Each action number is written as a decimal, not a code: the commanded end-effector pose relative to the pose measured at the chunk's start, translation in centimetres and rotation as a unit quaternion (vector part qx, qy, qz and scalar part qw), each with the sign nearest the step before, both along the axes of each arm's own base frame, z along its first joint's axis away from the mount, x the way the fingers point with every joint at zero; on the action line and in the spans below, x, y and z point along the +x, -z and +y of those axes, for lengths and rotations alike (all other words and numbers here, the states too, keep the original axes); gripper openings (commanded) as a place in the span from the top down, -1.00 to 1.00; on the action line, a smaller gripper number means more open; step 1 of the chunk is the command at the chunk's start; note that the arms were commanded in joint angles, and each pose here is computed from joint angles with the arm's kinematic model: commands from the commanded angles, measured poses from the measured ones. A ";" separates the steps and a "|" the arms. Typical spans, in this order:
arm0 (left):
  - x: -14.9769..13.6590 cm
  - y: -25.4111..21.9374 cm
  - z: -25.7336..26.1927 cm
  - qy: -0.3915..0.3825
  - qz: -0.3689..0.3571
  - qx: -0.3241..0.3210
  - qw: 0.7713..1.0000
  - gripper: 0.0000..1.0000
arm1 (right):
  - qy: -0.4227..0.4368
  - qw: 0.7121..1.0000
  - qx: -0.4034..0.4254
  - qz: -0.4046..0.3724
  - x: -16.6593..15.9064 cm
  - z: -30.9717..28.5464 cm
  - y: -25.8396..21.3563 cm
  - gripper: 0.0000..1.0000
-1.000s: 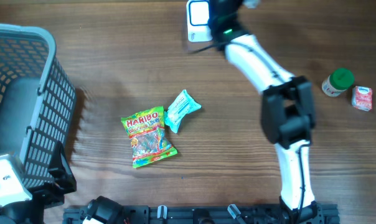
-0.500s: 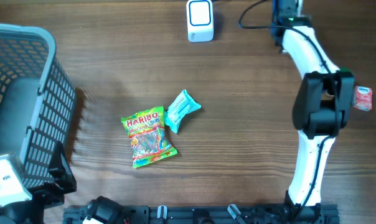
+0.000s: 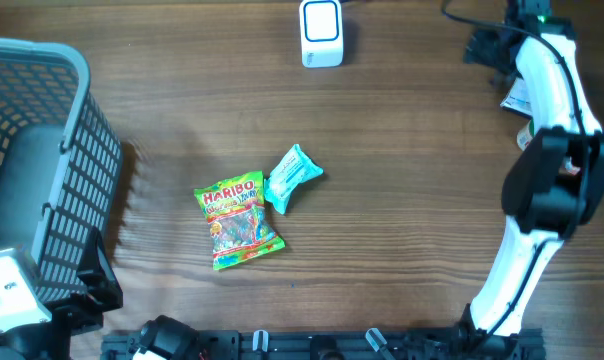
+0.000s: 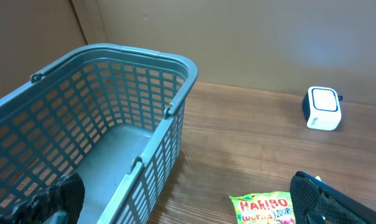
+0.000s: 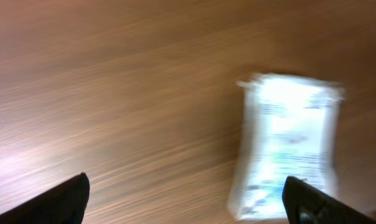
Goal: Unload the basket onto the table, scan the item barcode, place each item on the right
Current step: 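Reach the right gripper to the mint-green wipes pack and grasp it, then lift the mint-green pack and hold it up to the scanner, then carry the mint-green pack right and drop it beside the green jar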
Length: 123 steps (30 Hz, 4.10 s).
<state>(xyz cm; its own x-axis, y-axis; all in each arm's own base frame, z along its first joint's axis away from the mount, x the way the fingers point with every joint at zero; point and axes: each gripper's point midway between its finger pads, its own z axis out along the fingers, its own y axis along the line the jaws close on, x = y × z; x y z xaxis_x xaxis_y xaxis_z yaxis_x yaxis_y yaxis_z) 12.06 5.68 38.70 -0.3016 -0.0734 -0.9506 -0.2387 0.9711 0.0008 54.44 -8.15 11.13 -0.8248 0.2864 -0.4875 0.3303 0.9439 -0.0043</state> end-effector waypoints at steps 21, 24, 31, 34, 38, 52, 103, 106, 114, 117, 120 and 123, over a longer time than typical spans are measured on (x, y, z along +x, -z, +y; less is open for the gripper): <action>0.0 -0.2 0.1 -0.002 -0.002 0.005 1.000 -1.00 | 0.245 0.936 0.179 0.177 -21.5 38.6 7.5 -0.99; 0.0 -0.2 0.1 -0.002 -0.002 0.005 1.000 -1.00 | 0.228 0.942 0.156 0.191 -21.4 38.7 11.0 -0.99; 0.0 -0.2 0.1 -0.002 -0.002 0.005 1.000 -1.00 | 0.120 0.954 0.164 0.223 -21.4 39.6 9.5 0.21; 0.0 -0.2 0.1 -0.002 -0.002 0.005 1.000 -1.00 | 0.013 0.941 0.234 0.245 -21.1 40.2 4.4 0.19; 0.0 -0.2 0.1 -0.002 -0.002 0.005 1.000 -1.00 | -0.131 0.920 0.280 0.240 -19.9 38.0 0.0 0.21; 0.0 -0.2 0.1 -0.002 -0.002 0.005 1.000 -1.00 | -0.637 0.471 0.610 -0.009 -24.2 43.3 -14.7 0.76; 0.0 -0.2 0.1 -0.002 -0.002 0.005 1.000 -1.00 | 0.203 0.845 0.419 -0.262 7.5 29.3 -3.4 0.85; 0.0 -0.2 0.1 -0.002 -0.002 0.005 1.000 -1.00 | 0.232 0.820 0.459 -0.252 9.6 30.0 -2.1 0.87; 0.0 -0.2 0.1 -0.002 -0.002 0.005 1.000 -1.00 | 0.282 0.784 0.506 -0.223 12.1 30.2 -1.0 0.90; 0.0 -0.2 0.1 -0.002 -0.002 0.005 1.000 -1.00 | 0.294 0.795 0.496 -0.186 11.7 29.2 -1.0 0.90; 0.0 -0.2 0.1 -0.002 -0.002 0.005 1.000 -1.00 | 0.313 0.807 0.486 -0.121 10.4 26.7 -2.6 0.90; 0.0 -0.2 0.1 -0.002 -0.002 0.005 1.000 -1.00 | 0.329 0.820 0.459 -0.096 8.6 21.8 -6.2 0.91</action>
